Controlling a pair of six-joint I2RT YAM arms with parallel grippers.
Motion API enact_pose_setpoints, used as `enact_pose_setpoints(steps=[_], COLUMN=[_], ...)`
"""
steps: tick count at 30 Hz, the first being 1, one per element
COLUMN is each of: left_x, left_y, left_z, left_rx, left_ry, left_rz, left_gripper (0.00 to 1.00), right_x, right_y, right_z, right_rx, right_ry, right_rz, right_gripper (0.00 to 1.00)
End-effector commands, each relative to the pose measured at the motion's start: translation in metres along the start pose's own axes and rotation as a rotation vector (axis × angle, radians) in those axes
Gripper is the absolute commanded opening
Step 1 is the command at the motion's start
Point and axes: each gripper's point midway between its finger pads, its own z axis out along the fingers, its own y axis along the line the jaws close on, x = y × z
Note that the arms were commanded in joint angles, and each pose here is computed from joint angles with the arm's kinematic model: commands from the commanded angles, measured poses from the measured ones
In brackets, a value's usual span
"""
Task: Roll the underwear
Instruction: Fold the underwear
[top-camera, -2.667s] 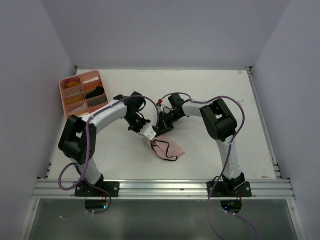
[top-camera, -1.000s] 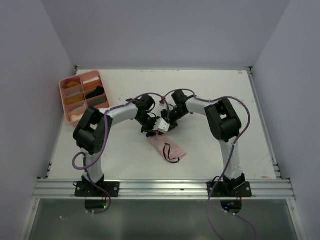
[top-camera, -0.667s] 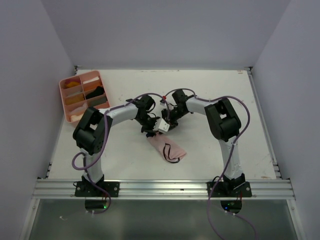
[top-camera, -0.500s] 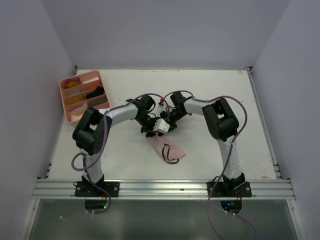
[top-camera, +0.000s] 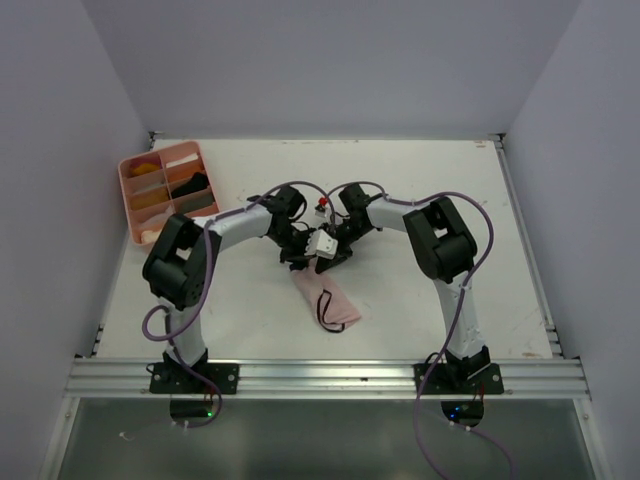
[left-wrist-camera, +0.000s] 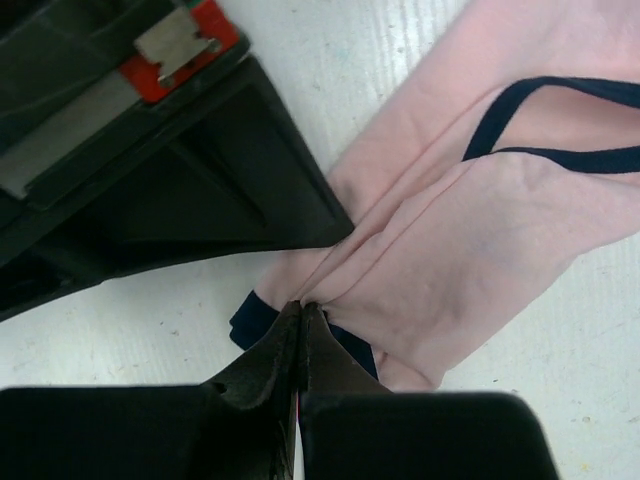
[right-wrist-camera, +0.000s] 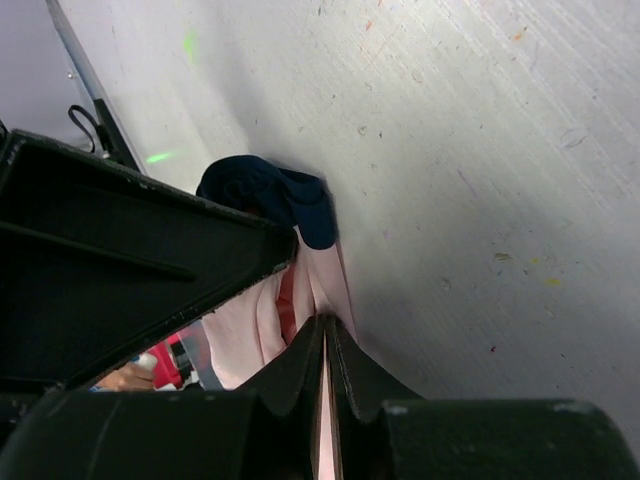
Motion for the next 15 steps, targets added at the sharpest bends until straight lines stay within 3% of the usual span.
enact_pose_setpoints(steps=[1, 9, 15], left_x=[-0.016, -0.031, -0.018], left_y=[0.033, 0.048, 0.043], left_z=[-0.024, -0.034, -0.02], left_rx=[-0.127, -0.181, -0.148], left_ry=[-0.053, -0.114, -0.088], left_rz=[-0.01, -0.014, -0.013], left_gripper=[0.0, 0.0, 0.0], right_x=[0.003, 0.003, 0.003], right_y=[-0.005, -0.006, -0.004], right_z=[0.004, 0.005, 0.006], right_rx=[0.015, 0.016, 0.006], right_ry=[0.006, 0.01, 0.01], right_rz=[-0.027, -0.016, -0.015], right_gripper=[0.09, 0.09, 0.09])
